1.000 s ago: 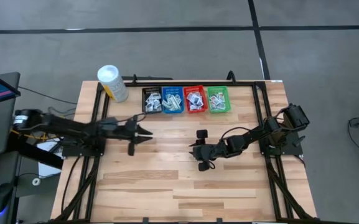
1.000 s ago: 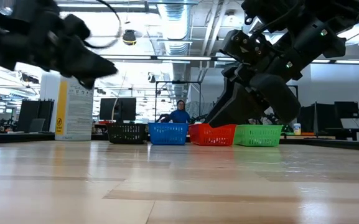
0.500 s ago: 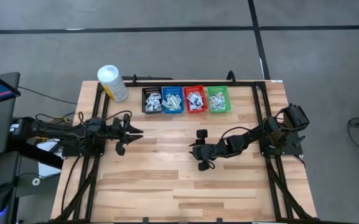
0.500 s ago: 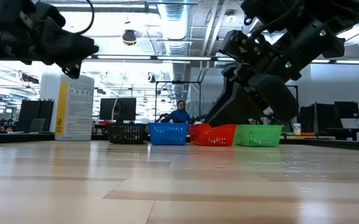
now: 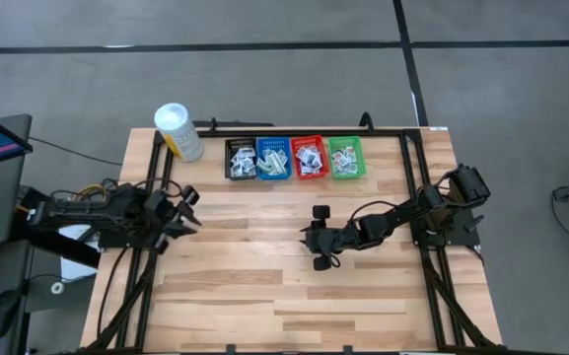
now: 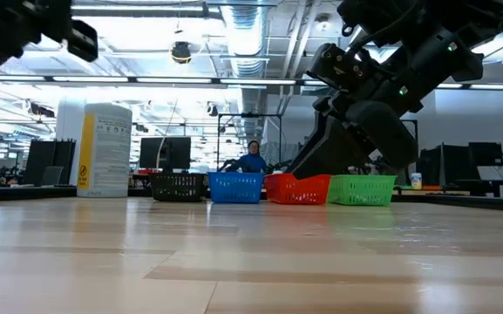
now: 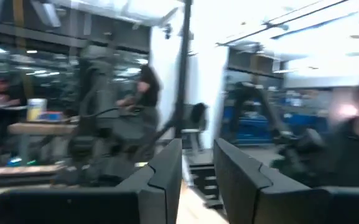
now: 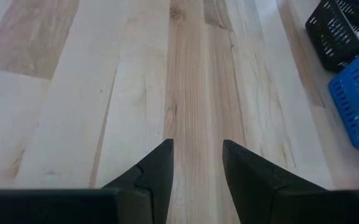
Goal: Pick & Place First Aid Supplies
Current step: Return to Home Position
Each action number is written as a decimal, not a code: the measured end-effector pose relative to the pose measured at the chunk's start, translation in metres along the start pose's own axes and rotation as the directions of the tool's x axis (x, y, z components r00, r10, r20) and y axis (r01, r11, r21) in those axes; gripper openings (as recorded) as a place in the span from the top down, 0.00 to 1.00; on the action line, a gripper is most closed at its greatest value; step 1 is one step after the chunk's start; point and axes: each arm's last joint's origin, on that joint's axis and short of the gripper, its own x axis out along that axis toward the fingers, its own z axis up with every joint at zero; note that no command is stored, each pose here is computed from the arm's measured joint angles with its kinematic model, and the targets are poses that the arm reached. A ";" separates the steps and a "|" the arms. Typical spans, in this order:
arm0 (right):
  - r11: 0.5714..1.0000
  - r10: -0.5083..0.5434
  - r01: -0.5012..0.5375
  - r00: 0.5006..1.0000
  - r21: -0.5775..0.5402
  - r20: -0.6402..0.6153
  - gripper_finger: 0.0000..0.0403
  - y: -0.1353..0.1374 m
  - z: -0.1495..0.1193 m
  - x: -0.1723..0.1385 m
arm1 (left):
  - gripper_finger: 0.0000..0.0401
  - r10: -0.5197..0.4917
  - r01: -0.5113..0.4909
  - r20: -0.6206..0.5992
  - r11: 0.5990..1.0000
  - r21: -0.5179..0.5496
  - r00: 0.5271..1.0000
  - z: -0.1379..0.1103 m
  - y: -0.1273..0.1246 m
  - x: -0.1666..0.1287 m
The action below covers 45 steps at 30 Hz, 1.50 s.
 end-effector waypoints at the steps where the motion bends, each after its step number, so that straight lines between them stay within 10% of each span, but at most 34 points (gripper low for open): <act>1: 1.000 0.001 -0.001 1.000 0.005 0.000 0.67 0.000 0.000 0.000 | 0.77 -0.027 0.027 0.003 1.000 -0.002 1.000 0.001 -0.002 -0.001; 20: 1.000 0.020 -0.020 1.000 0.002 0.014 0.67 0.008 0.001 -0.004 | 0.77 -0.111 0.105 0.109 0.993 0.061 0.988 0.020 -0.010 -0.014; 29: 0.999 0.030 -0.033 0.997 0.042 0.076 0.67 0.006 0.013 -0.018 | 0.77 0.208 -0.209 0.028 0.977 0.039 0.978 0.012 0.010 -0.019; 45: 0.991 0.097 -0.121 0.950 0.063 0.296 0.67 0.008 0.046 -0.082 | 0.77 0.634 -0.656 -0.253 0.755 -0.002 0.731 -0.020 0.033 -0.035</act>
